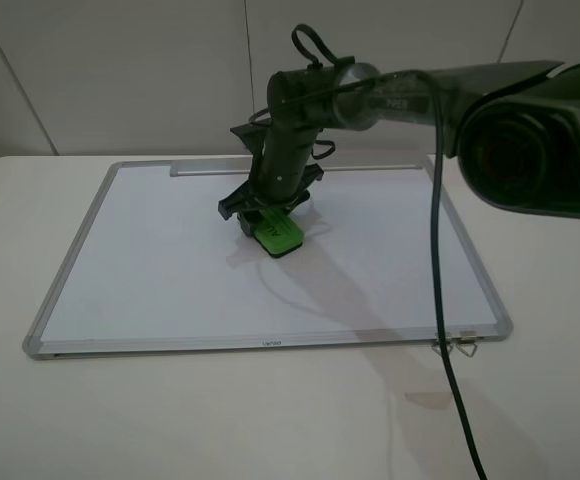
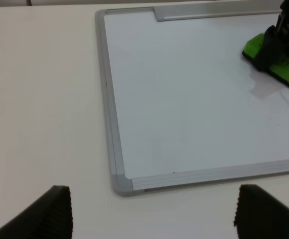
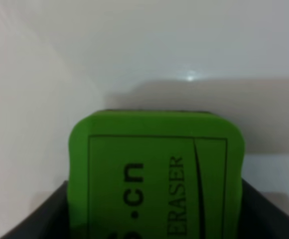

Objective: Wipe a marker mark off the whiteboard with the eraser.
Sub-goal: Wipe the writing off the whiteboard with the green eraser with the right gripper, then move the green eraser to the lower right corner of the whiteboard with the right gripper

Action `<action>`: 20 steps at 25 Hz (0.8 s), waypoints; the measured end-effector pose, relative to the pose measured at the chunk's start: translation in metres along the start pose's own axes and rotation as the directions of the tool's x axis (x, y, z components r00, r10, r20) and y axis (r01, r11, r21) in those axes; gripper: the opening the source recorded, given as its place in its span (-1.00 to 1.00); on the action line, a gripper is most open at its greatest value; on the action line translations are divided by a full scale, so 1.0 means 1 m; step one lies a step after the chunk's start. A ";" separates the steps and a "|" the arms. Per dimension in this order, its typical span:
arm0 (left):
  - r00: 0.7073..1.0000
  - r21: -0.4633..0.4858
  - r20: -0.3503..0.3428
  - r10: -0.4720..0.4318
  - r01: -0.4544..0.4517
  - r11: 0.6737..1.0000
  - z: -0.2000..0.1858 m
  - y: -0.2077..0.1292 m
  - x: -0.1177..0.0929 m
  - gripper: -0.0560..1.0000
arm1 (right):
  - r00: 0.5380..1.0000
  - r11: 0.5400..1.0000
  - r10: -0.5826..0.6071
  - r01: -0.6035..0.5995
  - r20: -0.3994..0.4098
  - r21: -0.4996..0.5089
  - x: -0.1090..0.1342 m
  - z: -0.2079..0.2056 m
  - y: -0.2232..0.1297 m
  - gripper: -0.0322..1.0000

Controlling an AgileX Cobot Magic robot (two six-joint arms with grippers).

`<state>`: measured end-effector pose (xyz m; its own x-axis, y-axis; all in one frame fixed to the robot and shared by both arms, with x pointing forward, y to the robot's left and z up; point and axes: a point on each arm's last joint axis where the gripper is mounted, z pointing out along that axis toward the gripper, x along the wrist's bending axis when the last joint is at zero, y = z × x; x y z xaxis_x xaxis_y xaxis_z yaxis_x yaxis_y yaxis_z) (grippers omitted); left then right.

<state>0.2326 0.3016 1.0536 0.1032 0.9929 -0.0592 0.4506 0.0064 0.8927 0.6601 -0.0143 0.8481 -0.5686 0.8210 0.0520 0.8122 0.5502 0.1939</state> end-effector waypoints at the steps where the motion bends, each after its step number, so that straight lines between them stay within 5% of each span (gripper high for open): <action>1: 1.000 0.000 0.000 0.000 0.000 1.000 0.000 0.000 0.000 0.40 | 1.000 1.000 -0.002 0.002 0.008 0.021 -0.001 -0.002 -0.002 0.21; 10: 1.000 0.000 0.000 0.000 0.000 1.000 0.000 0.000 0.000 0.40 | 0.995 0.973 0.101 -0.103 0.021 0.206 -0.037 -0.044 -0.025 0.21; 20: 1.000 0.000 0.000 0.000 0.000 1.000 0.000 0.000 0.000 0.40 | 0.935 0.930 0.340 -0.350 0.103 0.114 -0.123 -0.127 -0.056 0.21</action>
<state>0.2326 0.3016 1.0536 0.1032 0.9929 -0.0592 0.4506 0.0064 0.8927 0.6682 -0.1652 0.9557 -0.2421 0.9702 0.0137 0.9692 0.2411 0.0508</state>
